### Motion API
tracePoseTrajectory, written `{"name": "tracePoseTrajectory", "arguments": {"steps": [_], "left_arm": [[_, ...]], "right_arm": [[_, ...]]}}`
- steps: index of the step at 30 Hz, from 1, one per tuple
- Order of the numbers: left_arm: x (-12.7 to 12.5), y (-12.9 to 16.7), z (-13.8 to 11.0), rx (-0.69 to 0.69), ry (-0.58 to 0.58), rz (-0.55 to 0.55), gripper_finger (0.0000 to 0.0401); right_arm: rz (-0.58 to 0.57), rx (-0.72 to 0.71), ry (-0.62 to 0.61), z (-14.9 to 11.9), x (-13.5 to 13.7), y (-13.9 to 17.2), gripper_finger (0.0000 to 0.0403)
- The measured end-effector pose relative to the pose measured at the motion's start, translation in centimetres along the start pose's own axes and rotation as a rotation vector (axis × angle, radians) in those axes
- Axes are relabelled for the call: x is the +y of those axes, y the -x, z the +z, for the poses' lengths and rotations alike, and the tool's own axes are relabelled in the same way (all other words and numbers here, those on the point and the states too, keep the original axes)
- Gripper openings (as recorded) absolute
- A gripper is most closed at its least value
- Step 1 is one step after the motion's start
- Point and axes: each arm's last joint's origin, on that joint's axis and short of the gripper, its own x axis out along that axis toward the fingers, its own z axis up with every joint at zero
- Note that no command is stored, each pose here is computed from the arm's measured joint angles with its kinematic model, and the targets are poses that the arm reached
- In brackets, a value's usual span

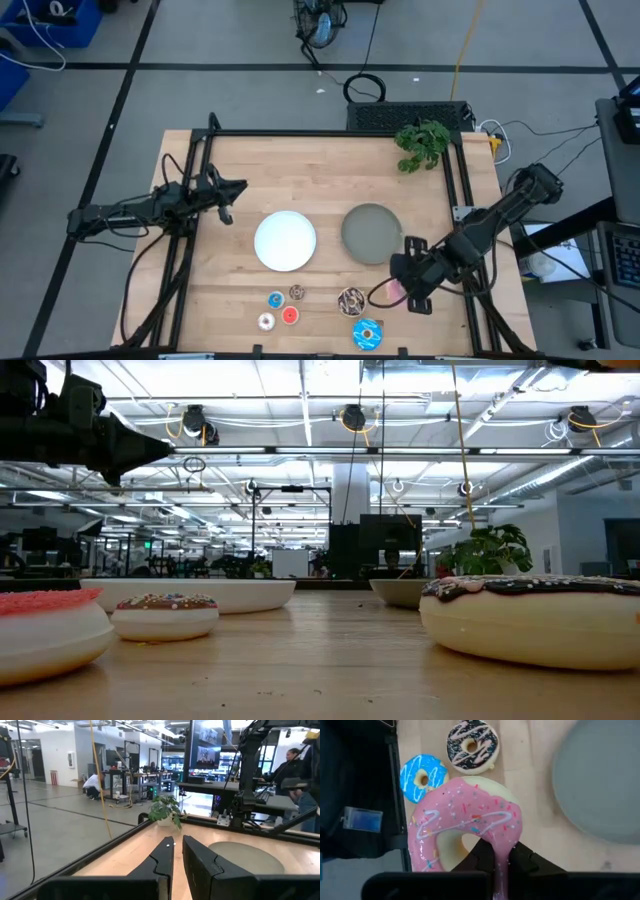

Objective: Pick & Place donuts
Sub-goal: Put the large pink donut on the gray plate

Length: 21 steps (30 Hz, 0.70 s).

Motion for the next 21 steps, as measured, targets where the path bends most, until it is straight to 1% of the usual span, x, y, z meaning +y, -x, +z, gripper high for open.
{"name": "tracePoseTrajectory", "arguments": {"steps": [3,7,19,21], "left_arm": [[0.0,0.0,0.0,0.0,0.0,0.0,0.0047],[0.0,0.0,0.0,0.001,-0.001,0.0,0.0047],[0.0,0.0,0.0,0.0,-0.01,0.0,0.0047],[0.0,0.0,0.0,0.0,-0.01,0.0,0.0047]], "right_arm": [[-0.058,-0.002,-0.018,0.0,-0.5,0.3,0.0011],[-0.086,0.018,-0.045,0.1,-1.1,0.3,0.0012],[-0.091,0.016,-0.049,0.3,-1.3,0.3,0.0012],[-0.112,-0.007,-0.042,0.3,-1.3,0.3,0.0012]]}}
